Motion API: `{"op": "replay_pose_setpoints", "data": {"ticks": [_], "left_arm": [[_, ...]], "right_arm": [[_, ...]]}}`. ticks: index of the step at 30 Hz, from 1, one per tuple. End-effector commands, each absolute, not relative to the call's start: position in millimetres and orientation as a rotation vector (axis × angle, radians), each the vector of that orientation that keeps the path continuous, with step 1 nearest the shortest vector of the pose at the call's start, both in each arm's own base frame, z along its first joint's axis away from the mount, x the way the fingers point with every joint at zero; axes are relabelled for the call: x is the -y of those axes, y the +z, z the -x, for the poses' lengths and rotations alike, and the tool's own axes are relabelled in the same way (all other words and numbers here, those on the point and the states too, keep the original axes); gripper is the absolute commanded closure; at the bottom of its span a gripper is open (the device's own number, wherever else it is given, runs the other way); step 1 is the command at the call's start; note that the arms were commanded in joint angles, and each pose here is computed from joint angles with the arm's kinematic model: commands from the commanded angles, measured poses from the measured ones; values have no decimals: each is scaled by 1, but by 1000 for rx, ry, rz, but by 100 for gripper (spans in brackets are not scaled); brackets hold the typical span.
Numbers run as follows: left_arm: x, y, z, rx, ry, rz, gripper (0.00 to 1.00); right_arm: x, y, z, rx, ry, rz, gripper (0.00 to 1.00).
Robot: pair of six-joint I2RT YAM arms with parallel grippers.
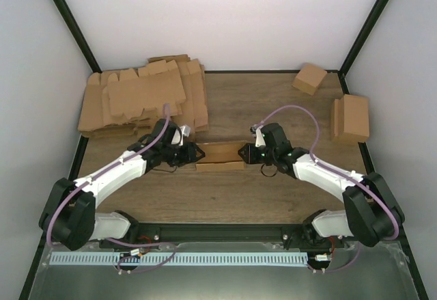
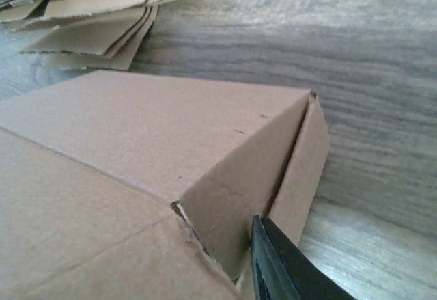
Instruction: Fold the paper box
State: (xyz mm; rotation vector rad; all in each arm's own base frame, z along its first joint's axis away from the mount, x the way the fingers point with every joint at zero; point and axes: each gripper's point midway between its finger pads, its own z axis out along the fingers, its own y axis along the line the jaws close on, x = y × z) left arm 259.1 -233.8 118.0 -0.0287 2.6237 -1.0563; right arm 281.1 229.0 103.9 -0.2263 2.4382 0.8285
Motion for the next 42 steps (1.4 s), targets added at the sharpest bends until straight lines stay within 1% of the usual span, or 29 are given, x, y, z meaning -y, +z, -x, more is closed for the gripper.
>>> {"op": "replay_pose_setpoints", "data": {"ticks": [1, 3, 5, 7, 9, 10, 12, 17, 20, 23, 25, 26, 29, 31, 34, 39, 42], "left_arm": [[230, 113, -248, -2648, -1029, 11, 57], [228, 114, -247, -2649, -1013, 3, 57], [226, 114, -247, -2652, -994, -4, 57], [225, 116, -247, -2650, -984, -12, 57], [225, 117, -247, -2647, -977, -25, 57], [225, 118, -247, -2647, -974, -31, 57], [225, 119, -248, -2646, -968, -39, 57], [227, 121, -249, -2642, -968, -51, 57], [226, 120, -249, -2645, -966, -52, 57], [225, 119, -247, -2646, -964, -52, 56], [225, 120, -246, -2646, -963, -52, 56], [224, 120, -246, -2646, -963, -53, 54], [222, 129, -246, -2634, -940, -70, 45], [218, 137, -248, -2618, -904, -80, 41], [216, 146, -249, -2598, -889, -95, 38], [218, 145, -245, -2602, -920, -103, 37], [217, 156, -244, -2564, -939, -104, 31]], "right_arm": [[-230, 112, -276, -2405, 826, 241, 72], [-229, 115, -274, -2399, 825, 245, 70], [-227, 119, -273, -2392, 817, 246, 63], [-224, 125, -269, -2380, 814, 255, 52], [-223, 132, -264, -2356, 826, 273, 37], [-222, 136, -261, -2343, 835, 288, 31], [-221, 143, -255, -2324, 850, 315, 24], [-223, 154, -240, -2314, 912, 365, 19], [-225, 161, -232, -2307, 954, 380, 14], [-223, 173, -234, -2294, 970, 331, 13], [-219, 180, -244, -2305, 957, 237, 13], [-216, 182, -251, -2319, 957, 171, 13], [-211, 184, -269, -2355, 958, 33, 12], [-211, 182, -278, -2380, 972, -38, 12], [-213, 180, -288, -2413, 1023, -140, 11], [-218, 189, -297, -2394, 1117, -267, 13], [-219, 188, -301, -2396, 1128, -319, 15]]}}
